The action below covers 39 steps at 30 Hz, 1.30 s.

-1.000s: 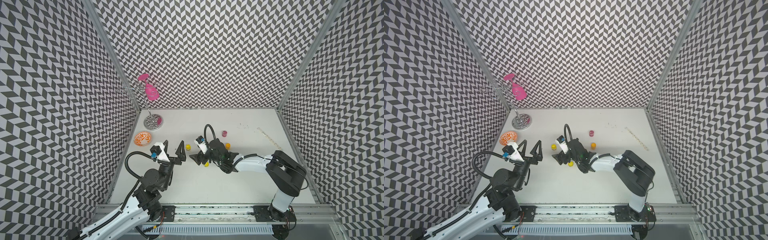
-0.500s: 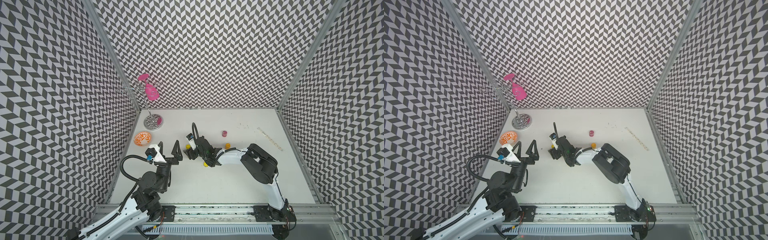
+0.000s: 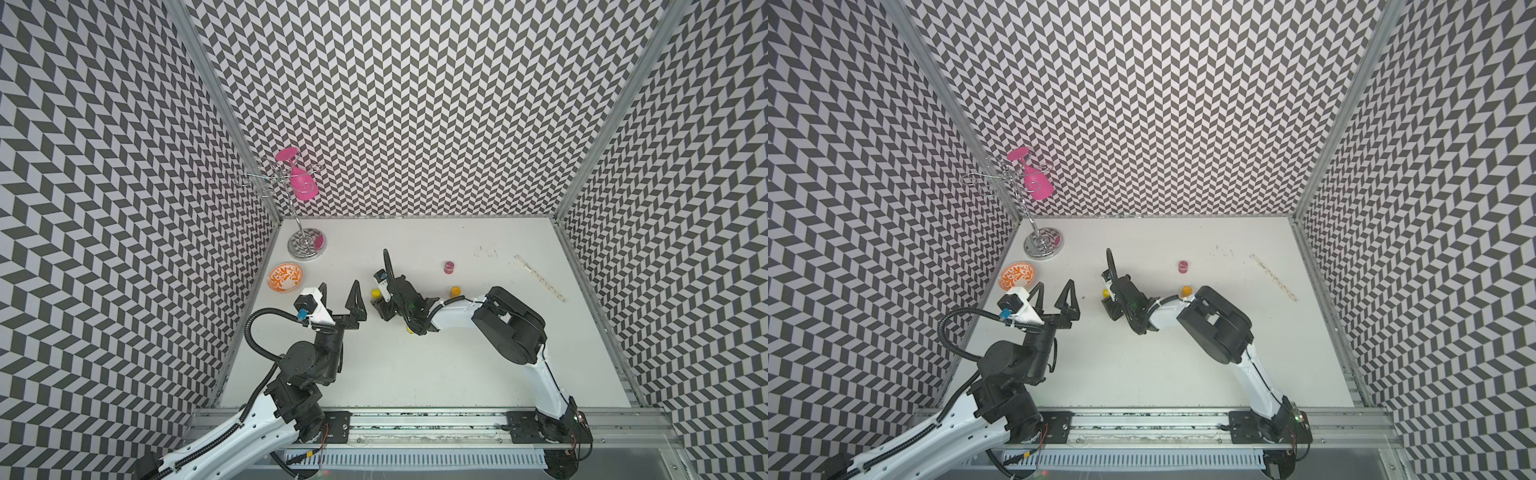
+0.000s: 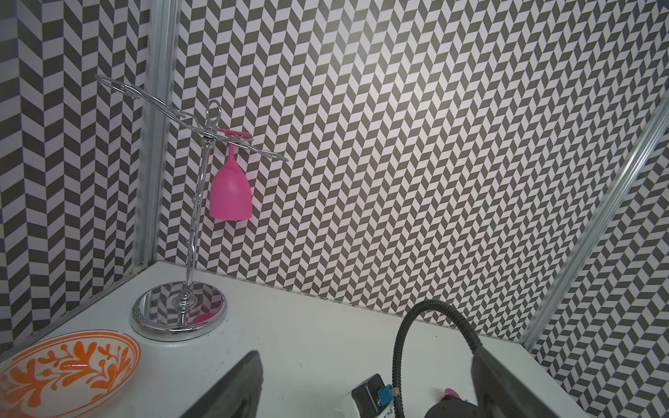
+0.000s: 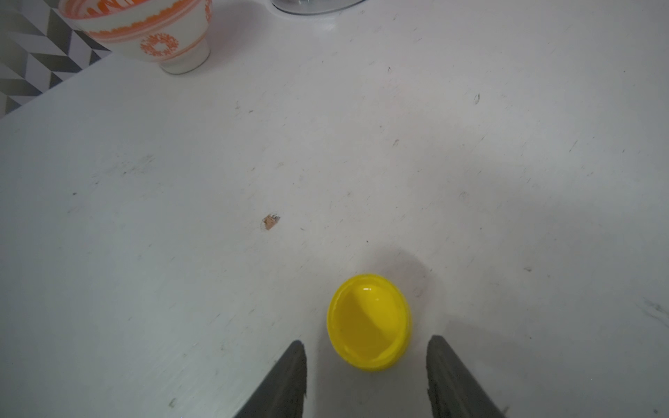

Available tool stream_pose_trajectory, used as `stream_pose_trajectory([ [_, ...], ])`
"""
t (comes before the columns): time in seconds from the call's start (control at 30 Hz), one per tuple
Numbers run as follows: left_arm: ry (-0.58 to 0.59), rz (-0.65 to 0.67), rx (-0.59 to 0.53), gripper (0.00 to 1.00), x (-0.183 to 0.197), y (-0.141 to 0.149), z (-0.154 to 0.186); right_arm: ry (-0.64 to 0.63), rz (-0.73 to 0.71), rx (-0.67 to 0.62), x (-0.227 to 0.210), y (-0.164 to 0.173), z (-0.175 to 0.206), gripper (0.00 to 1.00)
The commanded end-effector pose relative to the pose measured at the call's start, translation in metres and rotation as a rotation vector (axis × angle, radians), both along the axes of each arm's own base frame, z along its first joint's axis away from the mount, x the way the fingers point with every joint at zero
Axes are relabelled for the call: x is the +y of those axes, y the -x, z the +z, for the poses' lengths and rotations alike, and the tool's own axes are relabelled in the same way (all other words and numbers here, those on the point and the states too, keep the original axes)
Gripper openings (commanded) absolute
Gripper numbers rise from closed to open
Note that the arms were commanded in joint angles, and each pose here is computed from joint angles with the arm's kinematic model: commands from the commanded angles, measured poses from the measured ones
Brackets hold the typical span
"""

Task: Close the paint jar lid
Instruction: Pick up the paint jar from the center of the board.

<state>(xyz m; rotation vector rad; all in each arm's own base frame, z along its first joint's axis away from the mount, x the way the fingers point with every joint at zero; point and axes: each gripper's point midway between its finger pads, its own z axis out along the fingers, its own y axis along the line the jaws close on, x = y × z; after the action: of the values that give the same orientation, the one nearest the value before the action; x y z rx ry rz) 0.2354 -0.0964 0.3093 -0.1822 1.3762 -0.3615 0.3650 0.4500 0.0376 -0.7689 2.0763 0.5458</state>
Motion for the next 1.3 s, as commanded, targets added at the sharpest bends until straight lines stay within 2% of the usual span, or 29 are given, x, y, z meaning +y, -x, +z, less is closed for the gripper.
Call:
stream_pose_trajectory([
  [0.0,0.028,-0.005,-0.013,0.90,0.000,0.001,0.002,-0.061,-0.024,-0.055,0.012,-0.011,0.016,0.52],
  [0.33,0.030,-0.020,-0.019,0.90,-0.002,0.002,0.004,-0.083,-0.029,-0.077,0.017,-0.016,0.018,0.48],
  [0.7,0.005,-0.025,0.001,0.90,-0.008,-0.002,-0.002,-0.085,-0.022,-0.087,0.020,-0.018,0.021,0.30],
  [0.97,-0.018,-0.016,-0.001,0.90,-0.009,-0.004,-0.005,-0.119,-0.040,-0.132,-0.004,-0.010,0.064,0.27],
  [1.1,-0.071,-0.052,-0.053,0.90,-0.018,-0.002,-0.006,-0.121,-0.042,-0.115,-0.024,-0.007,0.089,0.27],
  [1.27,-0.218,-0.185,-0.220,0.89,-0.047,0.011,-0.011,-0.108,-0.068,-0.091,-0.062,-0.002,0.113,0.27],
])
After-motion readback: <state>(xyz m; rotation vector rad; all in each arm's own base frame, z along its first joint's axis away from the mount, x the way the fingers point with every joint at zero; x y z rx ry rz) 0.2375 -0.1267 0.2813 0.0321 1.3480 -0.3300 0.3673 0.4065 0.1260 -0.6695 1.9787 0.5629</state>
